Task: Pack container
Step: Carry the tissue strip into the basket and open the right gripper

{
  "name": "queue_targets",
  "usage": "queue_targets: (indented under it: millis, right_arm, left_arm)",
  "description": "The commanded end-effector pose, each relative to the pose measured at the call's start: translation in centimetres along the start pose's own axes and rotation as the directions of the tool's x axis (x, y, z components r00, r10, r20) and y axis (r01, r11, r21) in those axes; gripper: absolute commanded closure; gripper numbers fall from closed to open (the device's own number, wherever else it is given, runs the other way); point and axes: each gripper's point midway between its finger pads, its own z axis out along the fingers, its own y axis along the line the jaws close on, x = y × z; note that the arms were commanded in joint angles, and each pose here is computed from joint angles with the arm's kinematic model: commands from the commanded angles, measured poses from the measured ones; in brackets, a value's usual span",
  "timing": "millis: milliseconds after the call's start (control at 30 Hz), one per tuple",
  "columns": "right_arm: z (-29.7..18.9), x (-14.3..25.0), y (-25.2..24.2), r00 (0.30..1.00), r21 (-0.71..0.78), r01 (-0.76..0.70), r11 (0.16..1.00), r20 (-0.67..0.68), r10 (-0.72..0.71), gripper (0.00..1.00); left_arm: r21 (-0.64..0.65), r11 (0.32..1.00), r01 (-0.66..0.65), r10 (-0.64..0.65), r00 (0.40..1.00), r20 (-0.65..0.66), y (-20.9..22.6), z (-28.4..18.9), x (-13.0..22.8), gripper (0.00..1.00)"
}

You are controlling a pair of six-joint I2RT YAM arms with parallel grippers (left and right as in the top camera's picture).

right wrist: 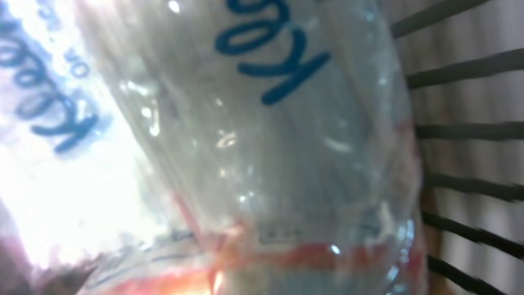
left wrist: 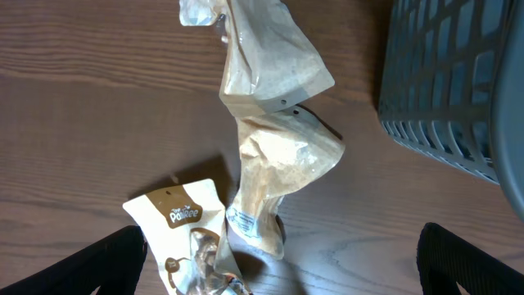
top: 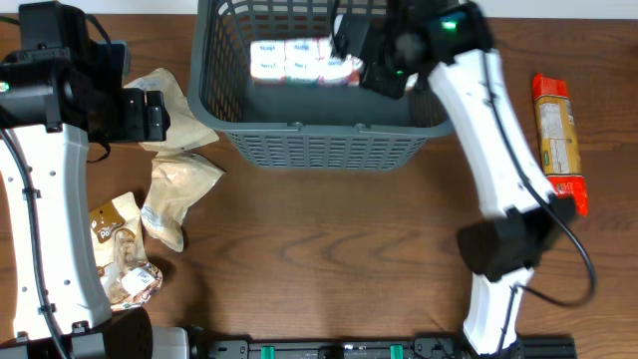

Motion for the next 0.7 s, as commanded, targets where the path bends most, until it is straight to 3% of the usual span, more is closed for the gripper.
queue_targets:
  millis: [0, 100, 167, 200, 233, 267, 467, 667]
  right_arm:
    - [2.6, 0.2, 0.5, 1.000, -0.062, 0.004, 0.998, -0.006, -0.004, 0.99]
    - [4.5, 0.8, 0.8, 0.999, -0.091, -0.024, 0.996, -0.032, 0.021, 0.94]
    - [4.7, 0.8, 0.9, 0.998, -0.094, -0.048, 0.994, -0.037, 0.044, 0.68]
    - [4.7, 0.8, 0.8, 0.998, -0.091, -0.057, 0.994, -0.036, 0.054, 0.62]
    - [4.6, 0.7, 0.7, 0.998, -0.084, -0.063, 0.994, -0.034, 0.060, 0.47]
    - [4.4, 0.7, 0.5, 0.997, -0.077, -0.066, 0.995, -0.031, 0.063, 0.01]
    - [2.8, 0.5, 0.1, 0.998, -0.047, -0.064, 0.997, -0.019, 0.063, 0.01]
    - [-1.8, -0.3, -0.8, 0.997, 0.025, -0.061, 0.998, 0.040, 0.060, 0.01]
  left_arm:
    - [0.012, 1.000, -0.007, 0.007, 1.000, 0.016, -0.2, -0.5, -0.1, 0.06]
    - [0.012, 1.000, -0.007, 0.007, 1.000, 0.016, -0.2, -0.5, -0.1, 0.06]
    - [0.013, 1.000, -0.007, 0.007, 1.000, 0.015, -0.2, -0.5, -0.1, 0.06]
    - [0.012, 1.000, -0.007, 0.007, 1.000, 0.016, -0.2, -0.5, -0.1, 0.06]
    - [0.012, 1.000, -0.007, 0.007, 1.000, 0.016, -0.2, -0.5, -0.1, 0.05]
    - [0.012, 1.000, -0.007, 0.007, 1.000, 0.016, -0.2, -0.5, -0.1, 0.06]
    - [0.013, 1.000, -0.007, 0.007, 1.000, 0.015, -0.2, -0.5, -0.1, 0.06]
    - [0.012, 1.000, -0.007, 0.007, 1.000, 0.016, -0.2, -0.5, -0.1, 0.06]
